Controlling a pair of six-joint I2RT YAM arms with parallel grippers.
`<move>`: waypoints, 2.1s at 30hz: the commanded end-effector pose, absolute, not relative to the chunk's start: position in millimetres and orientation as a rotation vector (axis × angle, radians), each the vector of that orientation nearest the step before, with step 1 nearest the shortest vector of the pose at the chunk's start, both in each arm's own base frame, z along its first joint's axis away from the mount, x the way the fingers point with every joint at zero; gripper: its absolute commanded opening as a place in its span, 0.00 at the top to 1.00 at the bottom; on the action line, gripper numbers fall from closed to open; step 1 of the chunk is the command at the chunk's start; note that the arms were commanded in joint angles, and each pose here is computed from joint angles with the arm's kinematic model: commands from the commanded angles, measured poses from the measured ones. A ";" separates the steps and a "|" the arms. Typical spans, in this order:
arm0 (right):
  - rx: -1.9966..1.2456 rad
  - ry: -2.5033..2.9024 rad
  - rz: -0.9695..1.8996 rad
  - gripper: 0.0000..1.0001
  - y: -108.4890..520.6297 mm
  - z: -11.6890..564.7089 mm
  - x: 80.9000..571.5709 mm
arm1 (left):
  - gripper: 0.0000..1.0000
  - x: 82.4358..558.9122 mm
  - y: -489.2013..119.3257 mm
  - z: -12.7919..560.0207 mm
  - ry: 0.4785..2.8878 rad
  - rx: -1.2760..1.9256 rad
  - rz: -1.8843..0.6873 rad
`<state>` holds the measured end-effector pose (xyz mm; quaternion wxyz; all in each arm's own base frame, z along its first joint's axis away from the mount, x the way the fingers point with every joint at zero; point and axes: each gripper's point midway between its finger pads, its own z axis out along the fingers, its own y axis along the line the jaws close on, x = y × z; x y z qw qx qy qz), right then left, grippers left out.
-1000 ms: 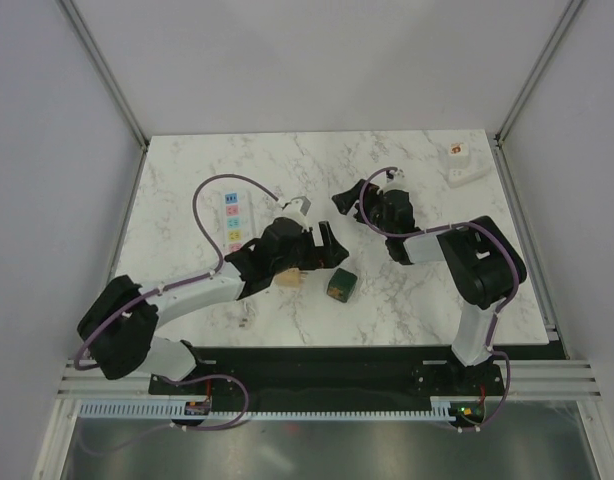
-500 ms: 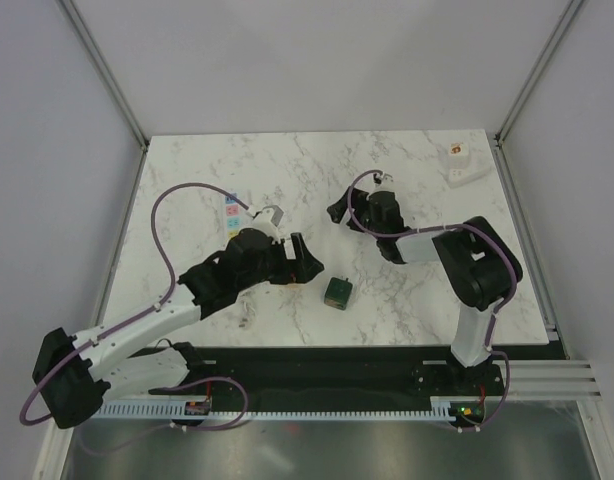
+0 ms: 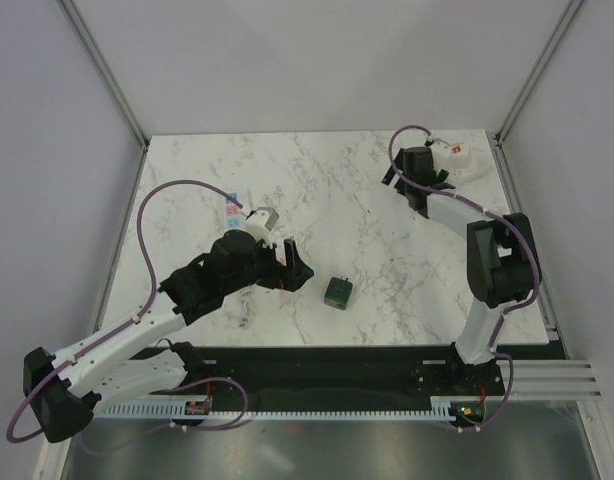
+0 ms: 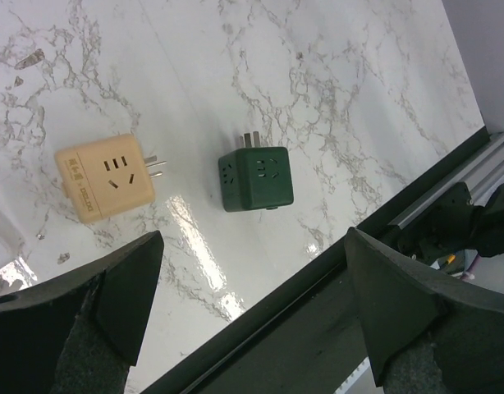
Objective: Pull the plug off the socket
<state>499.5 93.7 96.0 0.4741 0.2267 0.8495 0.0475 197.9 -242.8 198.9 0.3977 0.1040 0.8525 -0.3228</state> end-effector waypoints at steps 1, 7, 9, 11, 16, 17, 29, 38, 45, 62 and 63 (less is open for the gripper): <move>0.665 2.037 -0.090 0.02 6.9 137.6 500.7 | 0.02 204.9 -255.6 214.5 2.079 0.373 -0.838; 0.834 2.031 0.002 0.03 -66.9 129.6 498.4 | 0.02 208.6 -274.6 214.0 2.046 0.429 -0.911; 0.867 2.011 0.027 0.05 -86.1 126.6 499.9 | 0.02 208.9 -279.0 216.9 2.038 0.453 -0.931; 0.894 1.964 0.074 0.07 -96.4 124.9 504.4 | 0.02 207.1 -283.9 220.9 2.022 0.480 -0.961; 0.957 1.857 0.329 0.09 -116.2 106.3 516.1 | 0.02 201.7 -289.1 218.7 2.027 0.514 -1.002; 0.970 1.807 0.371 0.09 -119.2 108.7 524.0 | 0.02 200.3 -289.3 216.0 2.029 0.517 -1.008; 1.065 1.677 0.503 0.09 -161.9 59.6 577.8 | 0.02 201.3 -293.8 201.8 2.063 0.527 -1.031; 1.136 1.652 0.610 0.23 -169.5 33.0 593.5 | 0.02 209.4 -301.4 196.1 2.093 0.521 -1.039; 1.146 1.657 0.648 0.30 -168.1 18.5 602.1 | 0.03 210.0 -307.3 187.3 2.126 0.507 -1.063; 1.080 1.522 0.882 0.94 -89.1 58.1 563.4 | 0.04 210.6 -318.0 181.7 2.206 0.481 -1.101; 1.116 1.546 0.876 0.97 -79.2 43.9 543.7 | 0.04 211.9 -318.3 180.3 2.214 0.476 -1.094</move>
